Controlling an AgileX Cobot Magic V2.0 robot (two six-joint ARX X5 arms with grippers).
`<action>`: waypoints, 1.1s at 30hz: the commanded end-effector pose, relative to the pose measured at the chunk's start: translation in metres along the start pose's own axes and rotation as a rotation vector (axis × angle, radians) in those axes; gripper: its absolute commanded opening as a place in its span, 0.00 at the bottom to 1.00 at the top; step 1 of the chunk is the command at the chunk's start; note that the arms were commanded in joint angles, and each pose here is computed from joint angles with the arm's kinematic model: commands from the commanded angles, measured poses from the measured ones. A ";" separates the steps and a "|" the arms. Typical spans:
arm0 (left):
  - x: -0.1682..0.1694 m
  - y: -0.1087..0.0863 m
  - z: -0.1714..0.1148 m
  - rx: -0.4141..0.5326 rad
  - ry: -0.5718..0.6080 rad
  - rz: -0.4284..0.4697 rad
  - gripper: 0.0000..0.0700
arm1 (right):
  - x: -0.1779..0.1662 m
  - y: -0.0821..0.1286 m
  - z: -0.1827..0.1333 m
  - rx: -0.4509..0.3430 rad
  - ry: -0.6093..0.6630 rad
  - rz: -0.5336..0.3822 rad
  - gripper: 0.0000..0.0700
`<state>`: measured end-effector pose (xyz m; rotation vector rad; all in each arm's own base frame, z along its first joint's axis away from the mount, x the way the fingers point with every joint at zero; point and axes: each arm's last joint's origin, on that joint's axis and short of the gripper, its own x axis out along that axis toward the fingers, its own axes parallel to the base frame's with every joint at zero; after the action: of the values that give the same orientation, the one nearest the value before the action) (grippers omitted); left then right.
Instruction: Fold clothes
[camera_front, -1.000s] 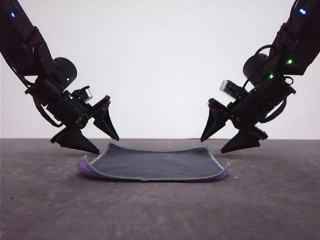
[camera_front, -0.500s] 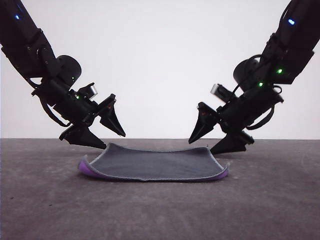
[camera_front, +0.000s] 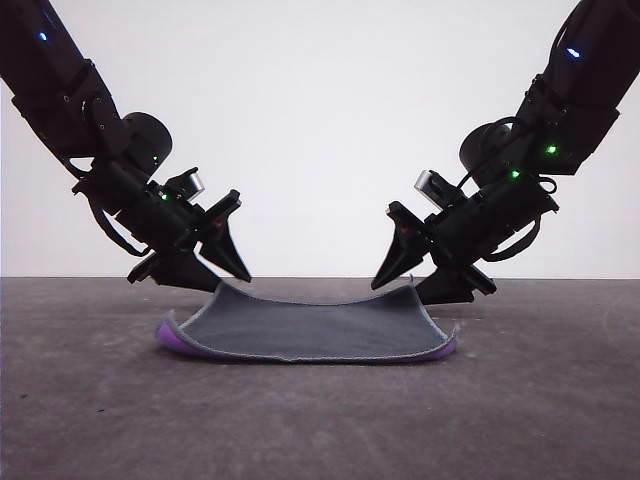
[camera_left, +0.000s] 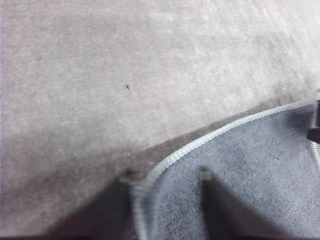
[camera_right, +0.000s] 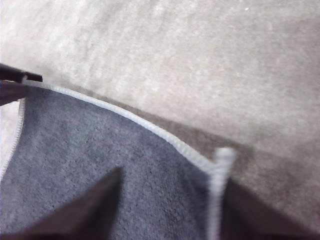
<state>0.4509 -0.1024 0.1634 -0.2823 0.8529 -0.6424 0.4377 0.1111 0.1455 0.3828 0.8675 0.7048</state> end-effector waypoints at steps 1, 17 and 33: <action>0.009 0.003 0.001 0.002 0.003 -0.007 0.00 | 0.008 -0.004 0.001 0.002 0.002 0.004 0.09; 0.008 0.003 -0.006 -0.031 0.063 -0.017 0.01 | -0.004 0.007 0.020 -0.061 0.107 -0.031 0.01; -0.019 -0.019 0.008 -0.005 0.189 -0.070 0.01 | -0.019 0.021 0.023 -0.039 0.298 -0.015 0.01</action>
<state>0.4381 -0.1029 0.1772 -0.2983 1.0742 -0.7034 0.4336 0.1095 0.1869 0.2554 1.1401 0.7542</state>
